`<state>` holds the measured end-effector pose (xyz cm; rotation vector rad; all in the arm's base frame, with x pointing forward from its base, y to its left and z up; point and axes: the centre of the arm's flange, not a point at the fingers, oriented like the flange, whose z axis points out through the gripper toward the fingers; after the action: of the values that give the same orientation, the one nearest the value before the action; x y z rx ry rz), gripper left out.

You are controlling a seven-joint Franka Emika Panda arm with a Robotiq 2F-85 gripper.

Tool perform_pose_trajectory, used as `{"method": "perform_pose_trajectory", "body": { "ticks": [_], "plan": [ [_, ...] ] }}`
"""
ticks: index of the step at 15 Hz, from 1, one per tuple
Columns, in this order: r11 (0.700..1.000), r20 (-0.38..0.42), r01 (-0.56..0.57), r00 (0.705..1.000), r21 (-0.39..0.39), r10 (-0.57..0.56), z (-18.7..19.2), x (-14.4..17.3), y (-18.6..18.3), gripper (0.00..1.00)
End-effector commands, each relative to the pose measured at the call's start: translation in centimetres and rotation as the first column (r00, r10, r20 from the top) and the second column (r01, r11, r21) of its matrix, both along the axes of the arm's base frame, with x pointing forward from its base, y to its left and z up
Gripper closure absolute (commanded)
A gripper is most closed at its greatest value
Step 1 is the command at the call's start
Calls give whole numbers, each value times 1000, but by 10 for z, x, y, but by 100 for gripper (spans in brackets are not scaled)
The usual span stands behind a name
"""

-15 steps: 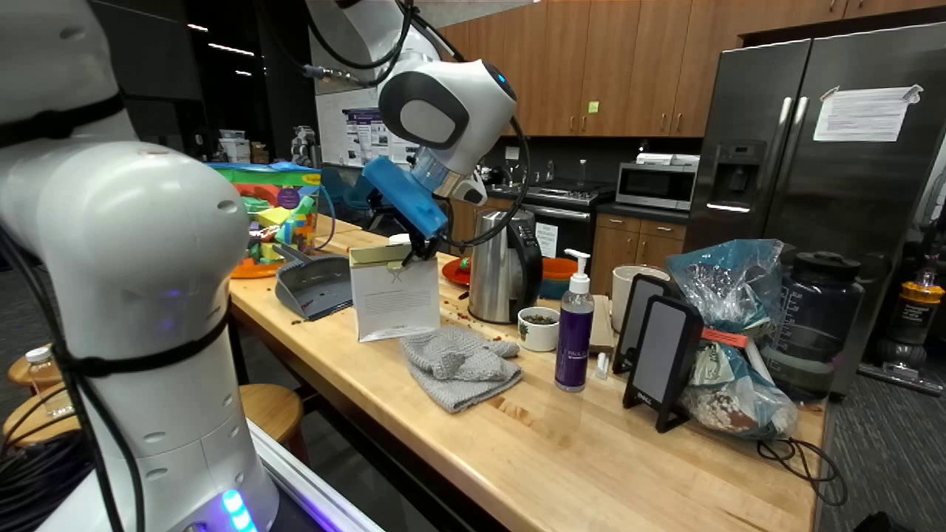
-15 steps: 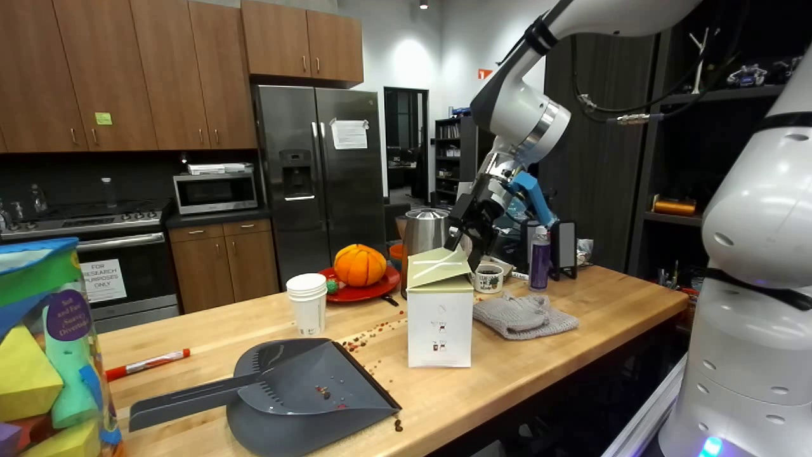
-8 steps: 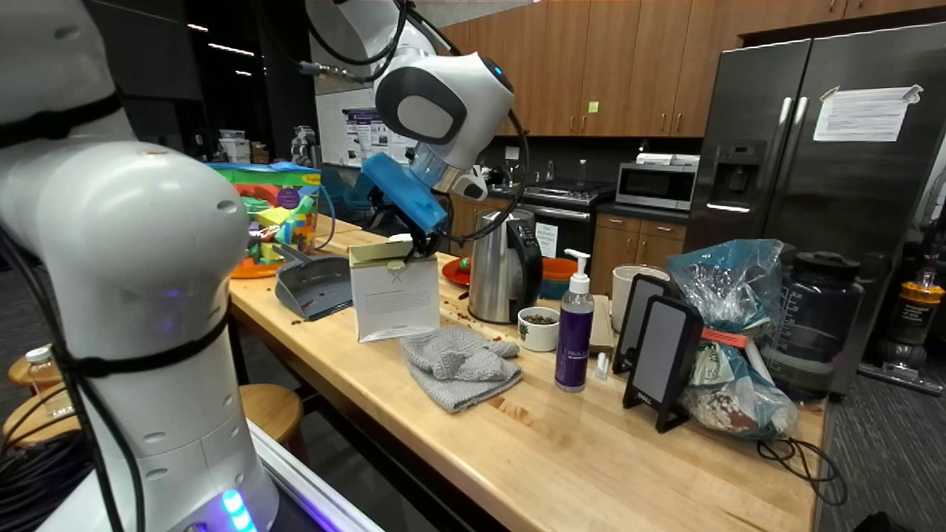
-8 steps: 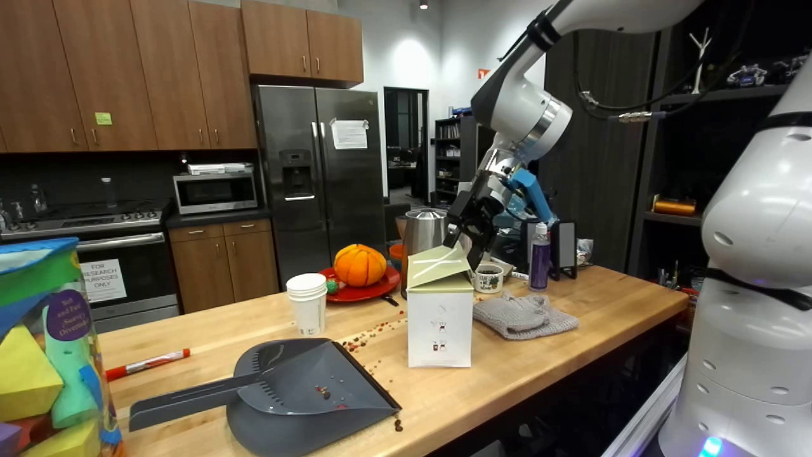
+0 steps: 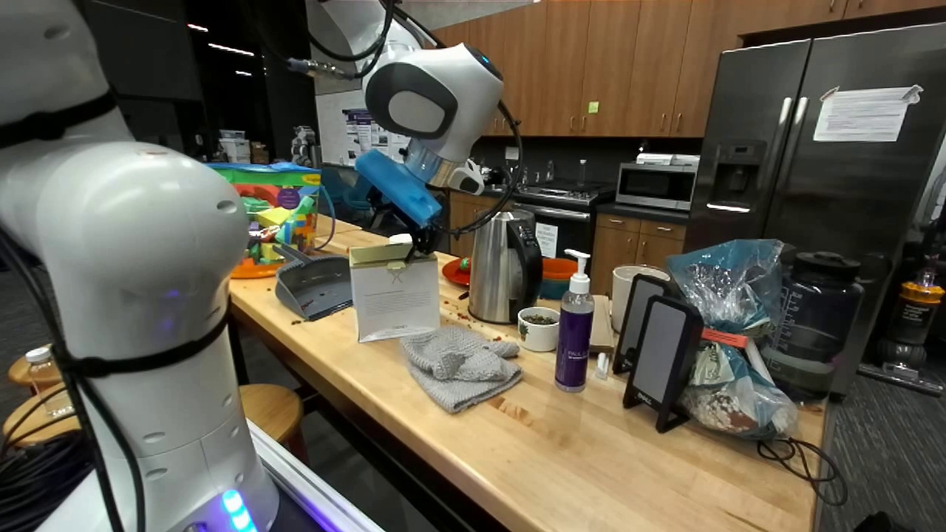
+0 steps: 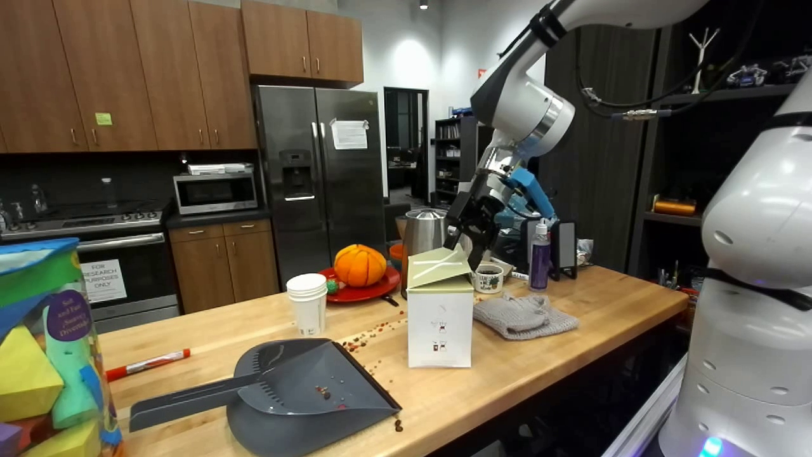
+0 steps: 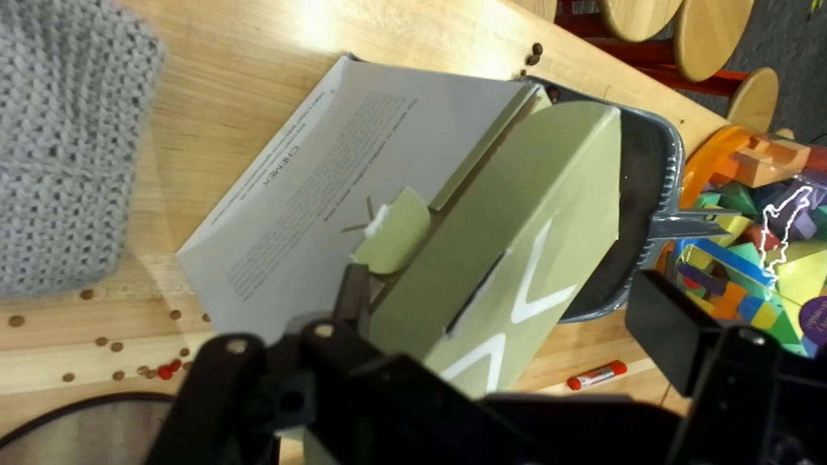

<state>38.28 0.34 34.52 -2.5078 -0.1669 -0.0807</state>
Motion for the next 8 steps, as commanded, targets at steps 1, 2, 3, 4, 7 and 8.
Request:
{"method": "perform_pose_trajectory", "body": {
  "ticks": [1, 2, 3, 4, 7, 8],
  "plan": [
    [999, 3, 34, 999, -39, -34, 6, -13, -4, 0],
    [998, 3, 37, 999, -44, -37, 5, -14, -5, 0],
    [998, 1, 41, 999, -50, -41, 5, -15, -5, 0],
    [998, 1, 42, 999, -54, -42, 4, -16, -5, 0],
    [997, 1, 43, 999, -62, -43, 4, -18, -4, 0],
    [997, 3, 43, 999, -64, -43, 6, -19, -3, 0]
  ]
}}
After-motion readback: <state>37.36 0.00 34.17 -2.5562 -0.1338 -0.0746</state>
